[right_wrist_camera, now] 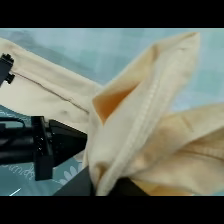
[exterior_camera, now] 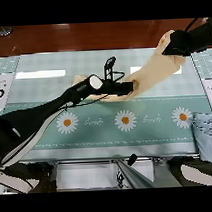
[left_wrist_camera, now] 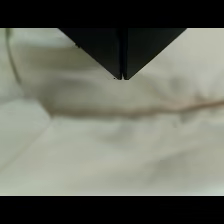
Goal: Fold the shirts.
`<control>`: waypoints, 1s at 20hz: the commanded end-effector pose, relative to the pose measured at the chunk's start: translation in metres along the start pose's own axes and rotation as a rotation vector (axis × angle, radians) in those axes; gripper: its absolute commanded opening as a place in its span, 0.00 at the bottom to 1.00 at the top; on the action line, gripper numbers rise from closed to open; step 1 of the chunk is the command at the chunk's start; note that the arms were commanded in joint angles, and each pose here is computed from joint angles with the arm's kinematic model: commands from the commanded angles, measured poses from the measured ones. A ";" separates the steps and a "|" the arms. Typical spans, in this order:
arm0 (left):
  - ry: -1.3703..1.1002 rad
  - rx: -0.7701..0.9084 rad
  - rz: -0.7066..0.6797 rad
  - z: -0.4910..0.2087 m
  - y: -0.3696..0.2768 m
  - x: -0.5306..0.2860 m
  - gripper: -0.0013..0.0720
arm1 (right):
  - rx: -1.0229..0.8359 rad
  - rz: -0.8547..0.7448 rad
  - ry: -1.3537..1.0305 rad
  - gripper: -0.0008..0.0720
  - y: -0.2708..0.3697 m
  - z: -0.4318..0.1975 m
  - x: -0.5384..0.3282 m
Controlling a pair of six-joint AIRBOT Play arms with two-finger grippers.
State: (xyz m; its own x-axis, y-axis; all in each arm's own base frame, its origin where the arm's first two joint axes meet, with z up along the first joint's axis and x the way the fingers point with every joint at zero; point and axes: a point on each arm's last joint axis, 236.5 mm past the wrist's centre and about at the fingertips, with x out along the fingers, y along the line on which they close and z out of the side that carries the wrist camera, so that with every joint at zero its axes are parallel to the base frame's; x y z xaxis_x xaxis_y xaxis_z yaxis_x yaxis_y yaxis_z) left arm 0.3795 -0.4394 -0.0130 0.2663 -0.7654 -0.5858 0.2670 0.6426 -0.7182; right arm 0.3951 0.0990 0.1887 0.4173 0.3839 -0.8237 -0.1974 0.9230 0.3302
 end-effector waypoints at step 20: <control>-0.487 0.276 0.463 0.046 0.002 -0.491 0.04 | -0.029 0.346 0.037 0.05 0.219 -0.026 0.262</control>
State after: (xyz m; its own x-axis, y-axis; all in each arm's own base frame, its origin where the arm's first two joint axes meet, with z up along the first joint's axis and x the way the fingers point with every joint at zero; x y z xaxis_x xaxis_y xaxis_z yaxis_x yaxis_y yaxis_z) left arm 0.3333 -0.0604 0.2850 0.7885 -0.3600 -0.4987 0.2260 0.9237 -0.3094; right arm 0.4402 0.3588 0.0541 0.2927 0.6235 -0.7250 -0.3664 0.7734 0.5172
